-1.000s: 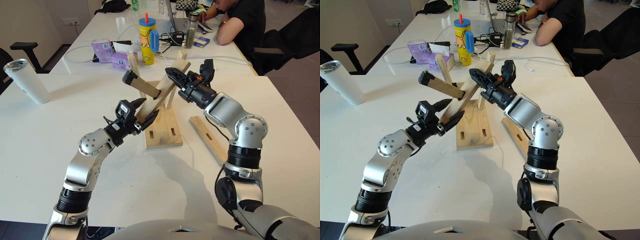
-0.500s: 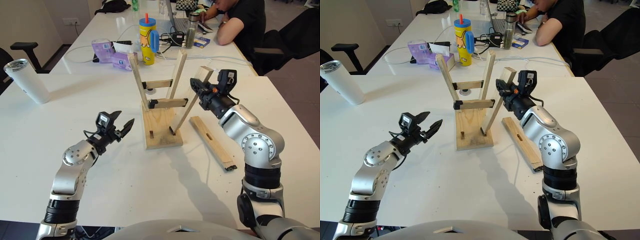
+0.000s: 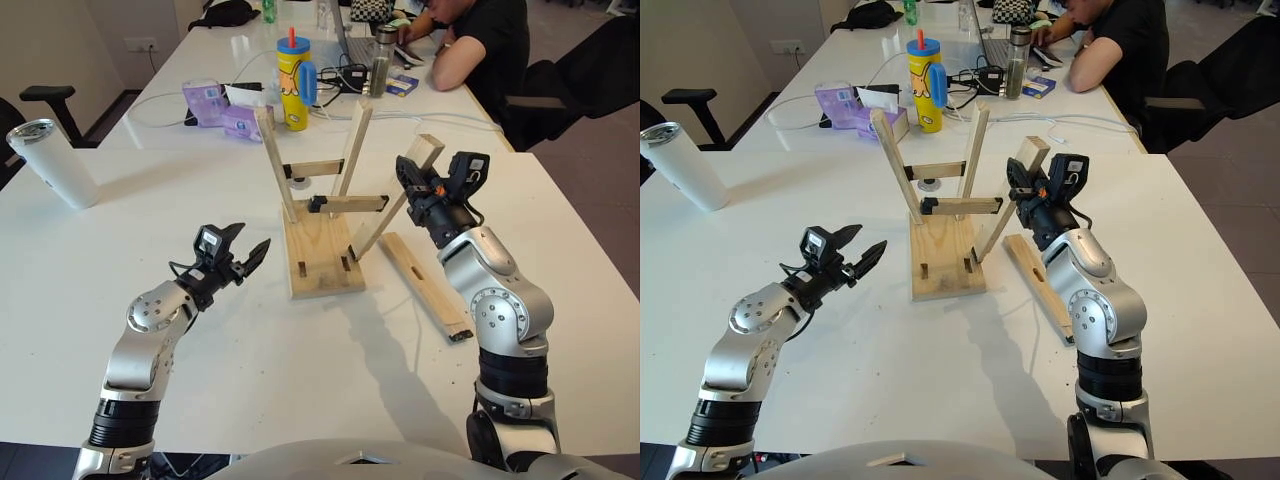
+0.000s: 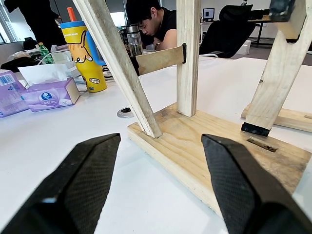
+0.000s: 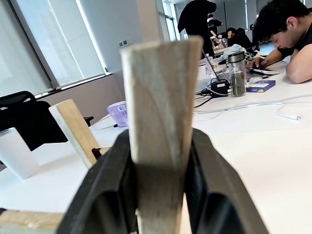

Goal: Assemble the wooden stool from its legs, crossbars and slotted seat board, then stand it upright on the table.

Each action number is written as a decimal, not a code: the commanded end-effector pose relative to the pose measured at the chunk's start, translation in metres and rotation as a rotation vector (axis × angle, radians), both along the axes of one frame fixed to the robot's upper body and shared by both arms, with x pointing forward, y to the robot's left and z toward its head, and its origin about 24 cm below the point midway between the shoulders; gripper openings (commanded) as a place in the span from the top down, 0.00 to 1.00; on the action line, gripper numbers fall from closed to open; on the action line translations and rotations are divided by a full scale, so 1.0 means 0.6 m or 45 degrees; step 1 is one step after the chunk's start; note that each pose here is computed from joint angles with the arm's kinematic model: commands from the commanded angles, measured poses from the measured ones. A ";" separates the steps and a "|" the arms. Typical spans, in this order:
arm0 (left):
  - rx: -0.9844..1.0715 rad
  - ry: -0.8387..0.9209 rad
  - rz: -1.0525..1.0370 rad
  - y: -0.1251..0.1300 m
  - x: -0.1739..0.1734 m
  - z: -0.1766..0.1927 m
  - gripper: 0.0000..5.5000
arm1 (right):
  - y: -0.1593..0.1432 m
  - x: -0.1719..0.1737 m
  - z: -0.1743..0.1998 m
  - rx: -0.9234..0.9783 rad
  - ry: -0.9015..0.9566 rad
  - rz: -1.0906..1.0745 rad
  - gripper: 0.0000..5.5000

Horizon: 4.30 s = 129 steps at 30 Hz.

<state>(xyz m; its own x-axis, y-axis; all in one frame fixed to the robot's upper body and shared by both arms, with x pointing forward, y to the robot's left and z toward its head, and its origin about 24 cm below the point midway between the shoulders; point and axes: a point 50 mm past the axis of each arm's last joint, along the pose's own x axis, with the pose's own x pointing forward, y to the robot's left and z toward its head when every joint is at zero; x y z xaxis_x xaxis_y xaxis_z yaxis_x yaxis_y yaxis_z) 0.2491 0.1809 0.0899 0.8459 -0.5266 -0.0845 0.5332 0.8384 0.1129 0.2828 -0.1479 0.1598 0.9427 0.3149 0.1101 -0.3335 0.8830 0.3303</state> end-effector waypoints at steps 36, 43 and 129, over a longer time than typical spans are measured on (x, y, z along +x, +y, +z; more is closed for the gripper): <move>0.027 -0.009 0.054 0.006 -0.005 -0.001 0.44 | -0.150 -0.005 -0.090 0.377 0.535 -0.114 0.81; 0.018 -0.013 0.066 0.005 -0.007 -0.002 0.44 | -0.189 0.001 -0.098 0.433 0.554 -0.060 0.81; 0.013 -0.043 0.051 0.001 0.001 0.004 0.44 | -0.057 0.051 0.083 -0.194 -0.254 0.139 0.60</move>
